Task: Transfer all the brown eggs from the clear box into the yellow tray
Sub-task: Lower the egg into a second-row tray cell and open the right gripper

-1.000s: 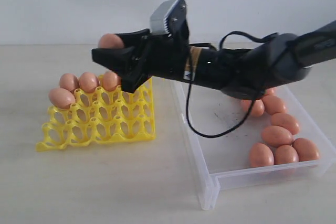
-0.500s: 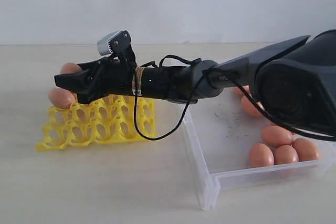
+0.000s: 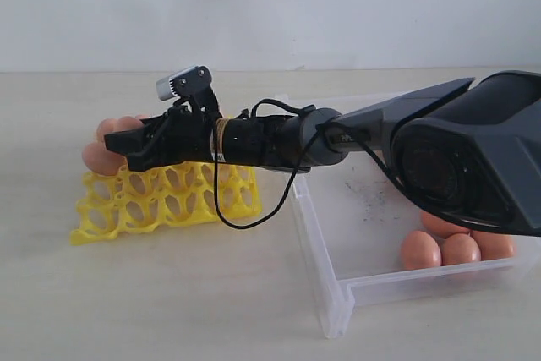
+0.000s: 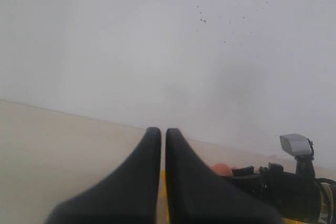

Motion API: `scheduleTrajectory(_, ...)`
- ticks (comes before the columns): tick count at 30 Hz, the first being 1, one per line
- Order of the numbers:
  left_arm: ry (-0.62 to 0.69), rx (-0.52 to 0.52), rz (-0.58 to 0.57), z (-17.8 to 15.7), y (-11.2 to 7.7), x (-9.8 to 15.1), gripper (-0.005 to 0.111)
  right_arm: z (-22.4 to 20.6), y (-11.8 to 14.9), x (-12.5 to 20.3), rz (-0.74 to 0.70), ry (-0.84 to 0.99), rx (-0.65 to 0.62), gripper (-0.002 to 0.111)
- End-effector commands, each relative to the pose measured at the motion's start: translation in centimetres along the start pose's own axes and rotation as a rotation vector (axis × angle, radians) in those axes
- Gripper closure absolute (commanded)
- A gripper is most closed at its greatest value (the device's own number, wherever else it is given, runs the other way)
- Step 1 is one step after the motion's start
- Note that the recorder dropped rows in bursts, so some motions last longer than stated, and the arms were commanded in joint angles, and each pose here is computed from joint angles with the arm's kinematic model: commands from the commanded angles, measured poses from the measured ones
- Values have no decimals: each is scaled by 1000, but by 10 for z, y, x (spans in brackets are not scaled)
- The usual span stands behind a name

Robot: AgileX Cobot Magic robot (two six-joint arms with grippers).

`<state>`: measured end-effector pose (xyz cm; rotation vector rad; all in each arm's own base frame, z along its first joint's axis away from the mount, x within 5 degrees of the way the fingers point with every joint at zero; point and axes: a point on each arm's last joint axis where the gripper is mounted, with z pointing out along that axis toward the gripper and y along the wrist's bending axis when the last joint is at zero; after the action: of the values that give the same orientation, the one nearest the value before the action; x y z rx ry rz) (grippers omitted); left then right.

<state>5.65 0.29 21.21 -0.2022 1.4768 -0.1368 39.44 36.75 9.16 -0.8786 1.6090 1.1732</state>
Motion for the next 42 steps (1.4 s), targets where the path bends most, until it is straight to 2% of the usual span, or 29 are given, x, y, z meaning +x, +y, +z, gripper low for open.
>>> scheduleTrajectory(1,-4,5,5,0,0,-1,103,0,0,2,28,35,9,109)
scheduleTrajectory(15,-4,5,5,0,0,-1,103,0,-3,5,37,73,37,106)
scheduleTrajectory(18,-4,5,5,0,0,-1,103,0,-3,5,52,73,38,92)
scheduleTrajectory(23,-4,5,5,0,0,-1,103,0,-4,6,108,79,54,55)
scheduleTrajectory(25,-4,5,5,0,0,-1,103,0,-5,6,140,81,61,51)
scheduleTrajectory(33,-4,5,5,0,0,-1,103,0,-3,6,167,89,47,52)
scheduleTrajectory(42,-4,5,5,0,0,-1,103,-6,1,-39,93,70,150,52)
